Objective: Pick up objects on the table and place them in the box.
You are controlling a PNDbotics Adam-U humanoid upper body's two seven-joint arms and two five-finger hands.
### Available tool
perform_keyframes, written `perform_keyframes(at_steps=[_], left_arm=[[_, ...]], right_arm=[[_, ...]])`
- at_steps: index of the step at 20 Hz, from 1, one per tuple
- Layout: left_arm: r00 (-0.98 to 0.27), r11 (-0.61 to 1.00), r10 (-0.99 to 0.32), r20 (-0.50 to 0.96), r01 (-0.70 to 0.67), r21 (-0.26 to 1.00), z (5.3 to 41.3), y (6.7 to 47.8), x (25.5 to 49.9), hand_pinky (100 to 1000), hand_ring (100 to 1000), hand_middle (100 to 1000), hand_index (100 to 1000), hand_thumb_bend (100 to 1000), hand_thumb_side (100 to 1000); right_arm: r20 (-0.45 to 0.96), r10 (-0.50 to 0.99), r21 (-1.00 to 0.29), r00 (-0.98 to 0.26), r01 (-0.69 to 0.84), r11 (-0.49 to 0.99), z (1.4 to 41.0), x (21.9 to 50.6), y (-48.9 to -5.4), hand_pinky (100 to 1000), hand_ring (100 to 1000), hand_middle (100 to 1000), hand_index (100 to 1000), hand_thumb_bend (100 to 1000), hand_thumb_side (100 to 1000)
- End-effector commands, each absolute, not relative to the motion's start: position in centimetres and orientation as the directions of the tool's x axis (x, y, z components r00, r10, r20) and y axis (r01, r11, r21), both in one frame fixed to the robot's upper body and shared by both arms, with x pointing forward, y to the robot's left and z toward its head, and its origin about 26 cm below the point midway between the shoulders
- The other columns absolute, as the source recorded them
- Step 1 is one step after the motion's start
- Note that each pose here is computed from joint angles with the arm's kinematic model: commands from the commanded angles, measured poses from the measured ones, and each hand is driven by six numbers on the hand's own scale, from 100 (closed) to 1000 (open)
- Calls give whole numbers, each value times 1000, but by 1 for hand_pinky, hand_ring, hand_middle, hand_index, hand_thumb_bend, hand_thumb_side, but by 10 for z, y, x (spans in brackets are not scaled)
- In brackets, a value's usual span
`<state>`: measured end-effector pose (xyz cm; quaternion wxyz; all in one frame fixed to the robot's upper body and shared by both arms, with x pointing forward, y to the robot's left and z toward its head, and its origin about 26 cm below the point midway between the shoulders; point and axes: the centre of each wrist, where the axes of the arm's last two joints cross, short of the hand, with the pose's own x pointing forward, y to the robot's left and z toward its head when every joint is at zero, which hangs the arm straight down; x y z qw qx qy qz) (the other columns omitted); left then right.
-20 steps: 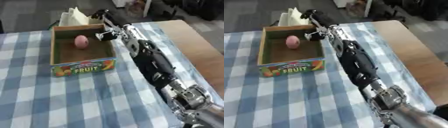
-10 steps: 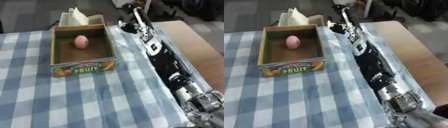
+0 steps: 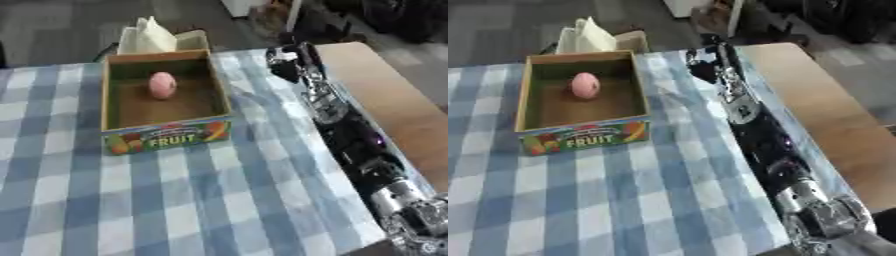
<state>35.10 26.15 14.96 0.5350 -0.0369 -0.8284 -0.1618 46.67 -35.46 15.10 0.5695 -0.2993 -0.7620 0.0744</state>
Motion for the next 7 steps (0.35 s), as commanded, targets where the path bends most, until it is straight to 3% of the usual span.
perform_keyframes(at_steps=[1, 7], left_arm=[[-448, 946, -122, 885, 217, 241, 158, 266, 350, 689, 499, 522, 647, 100, 850], [-447, 947, -122, 886, 215, 239, 158, 267, 350, 685, 498, 521, 647, 100, 850]], right_arm=[[817, 545, -440, -188, 408, 800, 168, 465, -370, 577, 809, 764, 854, 100, 246], [820, 542, -438, -184, 408, 801, 166, 463, -372, 576, 808, 762, 854, 100, 250]])
